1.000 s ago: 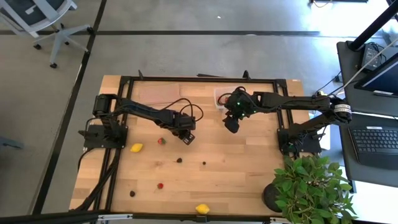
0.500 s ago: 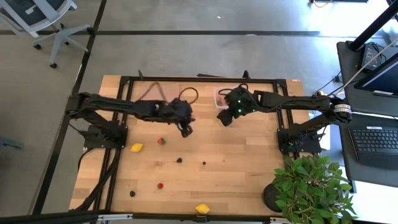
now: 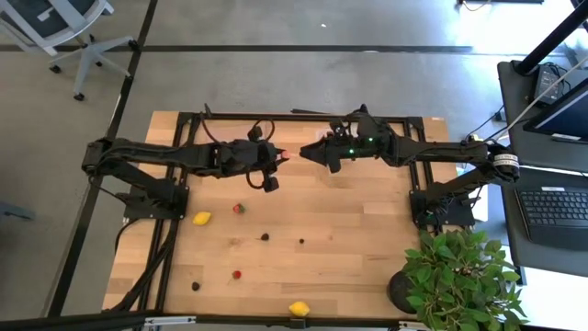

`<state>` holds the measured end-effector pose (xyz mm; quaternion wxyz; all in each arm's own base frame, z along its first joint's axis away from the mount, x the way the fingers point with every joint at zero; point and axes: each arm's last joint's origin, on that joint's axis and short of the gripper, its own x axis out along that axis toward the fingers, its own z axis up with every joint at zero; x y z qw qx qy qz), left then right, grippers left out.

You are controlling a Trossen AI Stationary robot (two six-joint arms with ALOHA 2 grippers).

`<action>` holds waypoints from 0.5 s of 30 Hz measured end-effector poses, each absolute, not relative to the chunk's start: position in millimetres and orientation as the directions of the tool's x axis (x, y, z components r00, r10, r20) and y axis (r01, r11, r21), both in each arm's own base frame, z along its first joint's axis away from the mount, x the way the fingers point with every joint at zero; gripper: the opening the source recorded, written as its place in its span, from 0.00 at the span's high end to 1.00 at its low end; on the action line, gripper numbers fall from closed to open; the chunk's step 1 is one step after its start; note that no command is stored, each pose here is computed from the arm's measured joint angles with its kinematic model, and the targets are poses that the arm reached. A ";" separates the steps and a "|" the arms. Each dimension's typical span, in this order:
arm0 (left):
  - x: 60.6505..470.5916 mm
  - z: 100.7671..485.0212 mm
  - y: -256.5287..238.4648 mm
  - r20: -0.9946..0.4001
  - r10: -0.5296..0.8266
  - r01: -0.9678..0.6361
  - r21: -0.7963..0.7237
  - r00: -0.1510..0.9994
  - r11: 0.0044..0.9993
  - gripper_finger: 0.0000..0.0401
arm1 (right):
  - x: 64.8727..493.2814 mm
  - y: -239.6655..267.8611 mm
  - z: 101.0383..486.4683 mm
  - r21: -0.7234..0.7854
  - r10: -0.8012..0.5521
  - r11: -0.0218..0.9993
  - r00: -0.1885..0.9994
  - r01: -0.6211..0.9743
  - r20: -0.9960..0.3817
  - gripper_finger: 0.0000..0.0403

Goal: Pick and placing Produce into tupperware
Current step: Put the peach into the transparent bin

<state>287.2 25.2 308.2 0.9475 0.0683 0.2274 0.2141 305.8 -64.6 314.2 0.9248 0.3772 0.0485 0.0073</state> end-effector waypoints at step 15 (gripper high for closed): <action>290.8 317.8 25.1 -0.311 0.436 -0.374 0.241 0.844 0.896 0.78 | 307.0 -66.9 311.1 0.663 0.043 0.748 0.994 0.033 -0.099 0.50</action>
